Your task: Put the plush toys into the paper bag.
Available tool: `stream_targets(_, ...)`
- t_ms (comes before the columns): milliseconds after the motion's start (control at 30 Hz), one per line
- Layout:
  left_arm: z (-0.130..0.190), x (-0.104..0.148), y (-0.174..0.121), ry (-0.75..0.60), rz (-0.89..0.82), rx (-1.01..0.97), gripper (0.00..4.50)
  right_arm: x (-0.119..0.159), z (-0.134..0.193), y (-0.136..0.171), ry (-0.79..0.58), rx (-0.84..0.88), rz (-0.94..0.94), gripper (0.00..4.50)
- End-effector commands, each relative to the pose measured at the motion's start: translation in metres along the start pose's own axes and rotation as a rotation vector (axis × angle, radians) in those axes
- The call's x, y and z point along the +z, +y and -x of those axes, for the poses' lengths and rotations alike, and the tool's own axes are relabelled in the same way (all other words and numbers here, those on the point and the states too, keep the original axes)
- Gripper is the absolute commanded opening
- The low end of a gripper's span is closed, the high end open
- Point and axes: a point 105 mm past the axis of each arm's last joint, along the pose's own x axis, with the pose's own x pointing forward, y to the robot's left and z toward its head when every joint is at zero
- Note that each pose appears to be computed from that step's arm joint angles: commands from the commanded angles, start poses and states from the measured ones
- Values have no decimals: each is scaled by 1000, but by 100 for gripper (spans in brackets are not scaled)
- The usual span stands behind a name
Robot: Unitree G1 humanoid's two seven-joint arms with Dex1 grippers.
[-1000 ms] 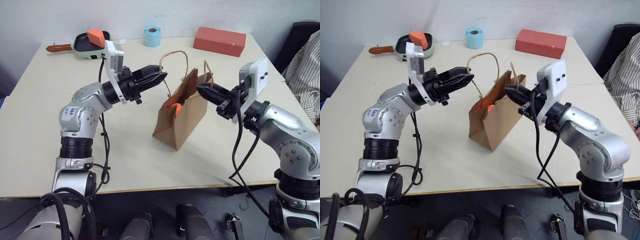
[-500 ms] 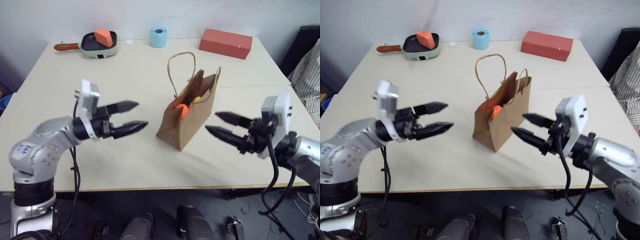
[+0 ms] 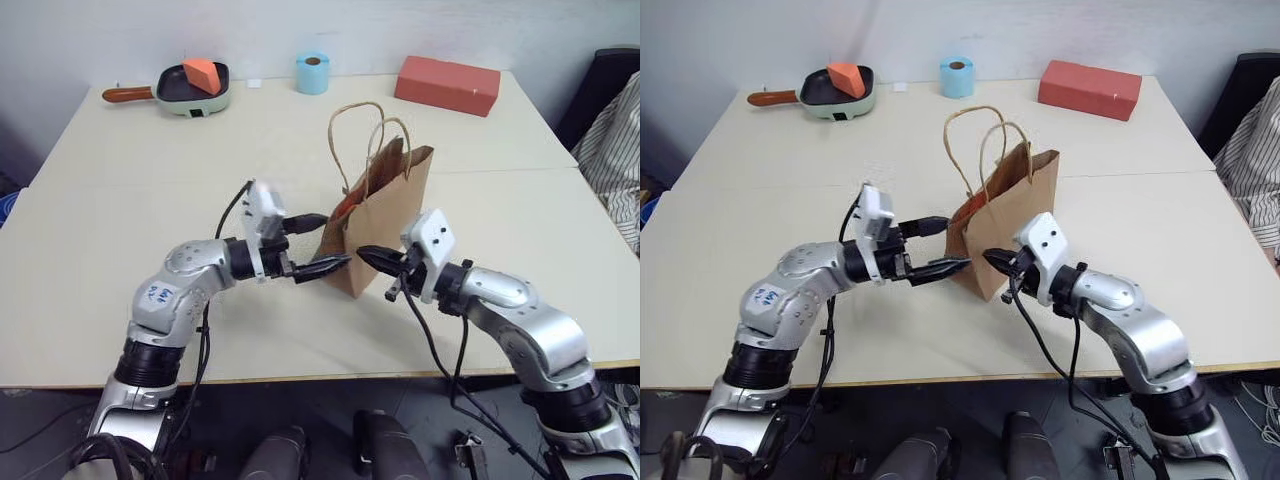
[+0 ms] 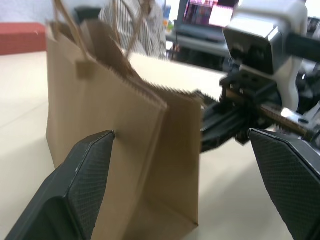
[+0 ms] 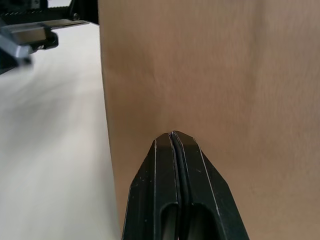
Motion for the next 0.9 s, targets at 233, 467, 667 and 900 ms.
stream_targets(233,-16,3,27,-59,3,169,450,-1,-3,1,-21,-17,24,4)
stream_targets(467,-33,-1,27,-82,41,162,392,-2,0,4,-23,-8,25,0)
stream_targets(667,-34,-2,28,-75,39,148,201,3,5,3,-38,-18,43,0)
stream_targets(900,-24,11,33,-113,25,65,6,23,50,-4,-82,-44,94,0)
